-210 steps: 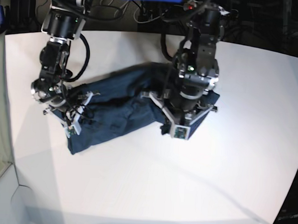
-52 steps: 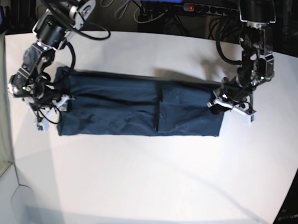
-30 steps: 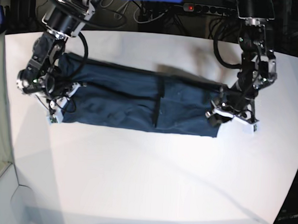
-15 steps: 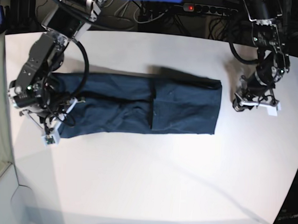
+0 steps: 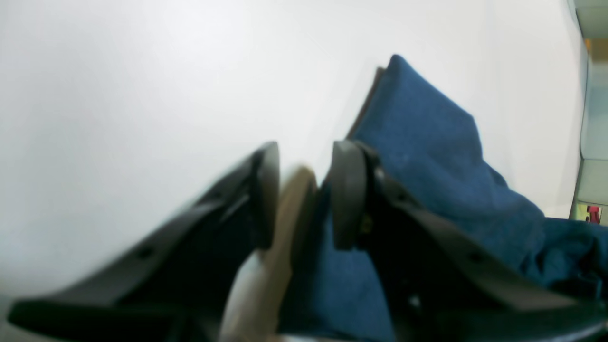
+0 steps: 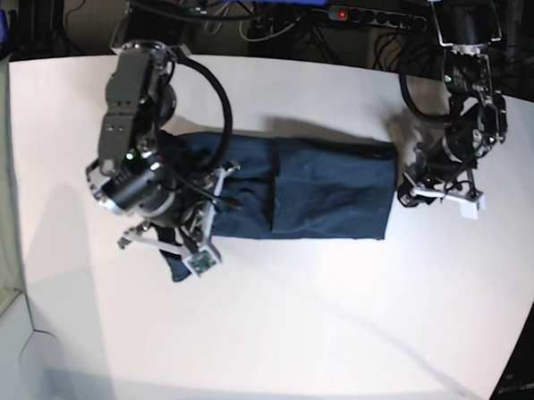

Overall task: Layout the t-shirt on the table in an organized manner, then fold the t-shirt properly
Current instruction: 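Fold the strip end with the right gripper over toward the left gripper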

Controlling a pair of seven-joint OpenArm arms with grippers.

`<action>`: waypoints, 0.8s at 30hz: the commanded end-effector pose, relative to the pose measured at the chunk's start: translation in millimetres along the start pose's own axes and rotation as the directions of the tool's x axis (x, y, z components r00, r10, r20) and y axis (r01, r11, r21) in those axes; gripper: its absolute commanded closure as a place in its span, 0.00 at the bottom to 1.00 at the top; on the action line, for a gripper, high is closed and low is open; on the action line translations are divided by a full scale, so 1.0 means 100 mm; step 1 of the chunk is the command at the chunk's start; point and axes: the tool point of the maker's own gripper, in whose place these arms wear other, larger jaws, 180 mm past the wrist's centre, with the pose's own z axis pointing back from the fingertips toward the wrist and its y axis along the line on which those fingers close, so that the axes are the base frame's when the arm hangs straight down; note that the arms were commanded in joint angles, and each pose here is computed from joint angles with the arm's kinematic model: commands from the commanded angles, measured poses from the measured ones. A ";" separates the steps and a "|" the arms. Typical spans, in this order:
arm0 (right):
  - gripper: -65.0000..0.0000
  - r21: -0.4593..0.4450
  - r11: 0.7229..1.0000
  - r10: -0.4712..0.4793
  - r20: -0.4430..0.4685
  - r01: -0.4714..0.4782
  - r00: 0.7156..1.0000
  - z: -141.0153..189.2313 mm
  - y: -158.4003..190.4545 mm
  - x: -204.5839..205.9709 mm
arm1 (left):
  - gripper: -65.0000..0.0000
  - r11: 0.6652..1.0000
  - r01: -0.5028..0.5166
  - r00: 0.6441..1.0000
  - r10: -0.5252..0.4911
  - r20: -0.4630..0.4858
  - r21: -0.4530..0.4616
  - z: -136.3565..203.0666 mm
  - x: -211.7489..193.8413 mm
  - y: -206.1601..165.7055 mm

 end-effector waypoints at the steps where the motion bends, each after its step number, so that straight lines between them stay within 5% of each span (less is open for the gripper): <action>1: 1.00 0.007 1.000 0.028 0.073 -0.029 0.997 0.05 0.05 0.25 | 0.71 1.000 0.007 1.000 -0.007 0.007 -0.002 0.01 0.05 -0.02; 7: 1.00 0.093 0.972 0.201 0.149 -0.216 0.968 0.05 0.61 0.58 | 0.71 1.000 0.005 1.000 -0.005 0.007 -0.001 0.00 0.05 -0.03; 18: 1.00 0.174 0.850 0.422 0.341 -0.498 0.840 0.06 1.44 1.13 | 0.71 0.999 0.039 0.998 -0.040 -0.050 -0.023 -0.04 -0.18 -0.12; 24: 1.00 0.294 0.817 0.381 0.370 -0.496 0.847 -0.28 1.75 1.03 | 0.71 0.999 0.033 0.997 -0.033 -0.072 -0.008 0.02 -0.31 -0.03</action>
